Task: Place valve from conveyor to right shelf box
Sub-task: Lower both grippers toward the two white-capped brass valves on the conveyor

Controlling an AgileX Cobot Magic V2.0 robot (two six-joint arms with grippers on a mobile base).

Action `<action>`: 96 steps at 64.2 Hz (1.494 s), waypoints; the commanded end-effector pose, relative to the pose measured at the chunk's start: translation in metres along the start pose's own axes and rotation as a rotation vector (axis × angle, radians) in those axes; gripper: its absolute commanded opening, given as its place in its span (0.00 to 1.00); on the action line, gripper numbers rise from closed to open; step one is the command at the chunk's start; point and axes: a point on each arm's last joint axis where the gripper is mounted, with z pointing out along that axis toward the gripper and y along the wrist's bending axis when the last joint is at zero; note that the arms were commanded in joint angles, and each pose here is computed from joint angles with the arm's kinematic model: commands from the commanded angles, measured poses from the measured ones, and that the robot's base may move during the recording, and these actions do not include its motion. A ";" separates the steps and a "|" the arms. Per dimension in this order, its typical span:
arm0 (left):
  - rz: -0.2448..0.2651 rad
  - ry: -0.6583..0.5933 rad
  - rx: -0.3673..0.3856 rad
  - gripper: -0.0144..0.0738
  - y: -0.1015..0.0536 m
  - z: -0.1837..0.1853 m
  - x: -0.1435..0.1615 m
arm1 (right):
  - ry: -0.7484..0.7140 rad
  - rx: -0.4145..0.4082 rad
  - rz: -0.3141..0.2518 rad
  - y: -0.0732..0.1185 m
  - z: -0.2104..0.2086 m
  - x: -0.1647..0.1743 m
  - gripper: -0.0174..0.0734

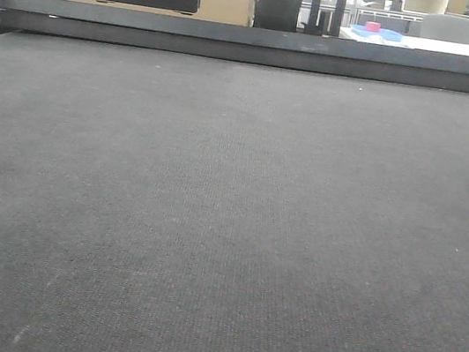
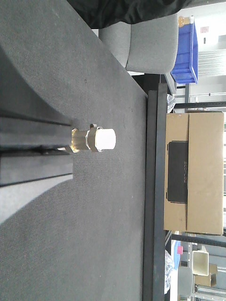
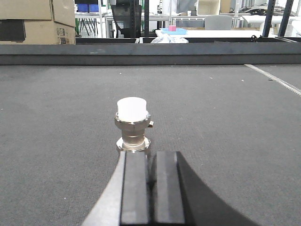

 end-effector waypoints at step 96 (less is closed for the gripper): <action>-0.002 -0.021 0.009 0.46 0.002 0.000 -0.153 | -0.237 -0.022 -0.005 0.011 -0.025 -0.171 0.61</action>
